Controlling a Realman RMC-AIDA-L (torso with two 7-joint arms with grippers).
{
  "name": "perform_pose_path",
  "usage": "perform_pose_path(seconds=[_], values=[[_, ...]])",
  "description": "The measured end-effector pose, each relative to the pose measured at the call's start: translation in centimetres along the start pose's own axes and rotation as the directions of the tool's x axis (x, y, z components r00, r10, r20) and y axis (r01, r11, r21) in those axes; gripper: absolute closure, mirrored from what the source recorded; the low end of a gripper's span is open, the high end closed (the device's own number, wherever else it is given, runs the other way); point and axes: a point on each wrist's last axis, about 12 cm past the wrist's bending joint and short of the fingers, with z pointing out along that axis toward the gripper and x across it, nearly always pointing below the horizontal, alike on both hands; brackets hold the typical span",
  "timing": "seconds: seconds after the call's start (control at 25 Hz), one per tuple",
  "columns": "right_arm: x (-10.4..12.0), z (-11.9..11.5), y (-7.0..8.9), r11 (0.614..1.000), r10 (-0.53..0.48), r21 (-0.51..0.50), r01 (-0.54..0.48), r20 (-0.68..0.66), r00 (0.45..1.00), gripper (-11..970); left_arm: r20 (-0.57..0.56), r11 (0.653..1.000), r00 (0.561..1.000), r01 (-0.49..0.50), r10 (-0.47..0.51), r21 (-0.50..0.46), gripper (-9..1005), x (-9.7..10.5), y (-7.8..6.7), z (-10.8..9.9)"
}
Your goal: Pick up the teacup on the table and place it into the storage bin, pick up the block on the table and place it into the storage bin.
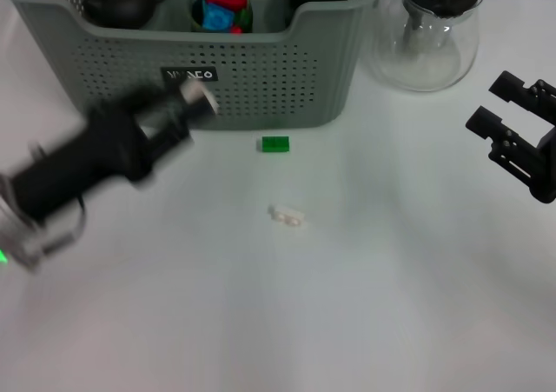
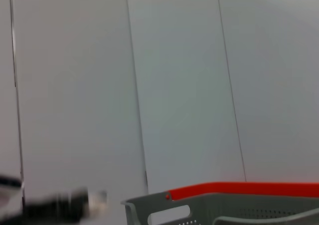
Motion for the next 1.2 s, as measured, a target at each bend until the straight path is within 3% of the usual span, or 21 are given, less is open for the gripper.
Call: perform_pose_path(seconds=[0.04, 0.08, 0.24, 0.32, 0.48, 0.6, 0.68, 0.72, 0.84, 1.2], values=[[0.0, 0.0, 0.0, 1.0, 0.0, 0.001, 0.0, 0.0, 1.0, 392, 0.075, 0.999, 0.997, 0.004, -0.008, 0.048, 593, -2.4, 0.9, 0.8], [0.0, 0.0, 0.0, 1.0, 0.001, 0.002, -0.001, -0.001, 1.0, 392, 0.075, 0.999, 0.997, 0.004, -0.008, 0.048, 592, -2.4, 0.9, 0.8], [0.1, 0.0, 0.0, 1.0, 0.002, 0.005, -0.002, -0.002, 1.0, 392, 0.085, 0.993, 0.996, 0.0, -0.011, 0.121, 594, -7.9, 4.0, 5.0], [0.1, 0.0, 0.0, 1.0, 0.003, 0.007, -0.003, -0.003, 1.0, 392, 0.002, 0.997, 1.0, 0.012, -0.013, 0.077, 593, -10.6, 6.3, 8.1], [0.1, -0.1, -0.1, 1.0, 0.002, 0.011, -0.002, -0.005, 1.0, 392, -0.226, 0.998, 0.974, -0.034, 0.021, -0.053, 592, -13.9, 9.2, 13.4], [0.1, -0.1, -0.1, 1.0, -0.002, 0.017, 0.002, -0.001, 1.0, 392, -0.42, 0.987, 0.907, -0.091, 0.026, -0.135, 592, -14.6, 10.1, 16.2], [0.1, -0.1, -0.1, 1.0, -0.004, 0.021, 0.004, 0.002, 1.0, 392, -0.551, 0.97, 0.834, -0.142, 0.009, -0.199, 593, -14.2, 10.3, 17.9], [0.1, -0.1, -0.1, 1.0, -0.004, 0.022, 0.004, 0.002, 1.0, 392, -0.551, 0.97, 0.834, -0.142, 0.009, -0.199, 593, -14.2, 10.3, 17.9], [0.0, -0.1, -0.2, 1.0, -0.006, 0.022, 0.006, 0.003, 1.0, 392, -0.623, 0.947, 0.781, -0.172, -0.036, -0.271, 593, -13.0, 10.4, 18.8], [0.0, 0.2, -0.3, 1.0, -0.009, 0.017, 0.009, 0.005, 1.0, 392, -0.658, 0.903, 0.747, -0.212, -0.098, -0.375, 593, -12.8, 11.0, 19.7]])
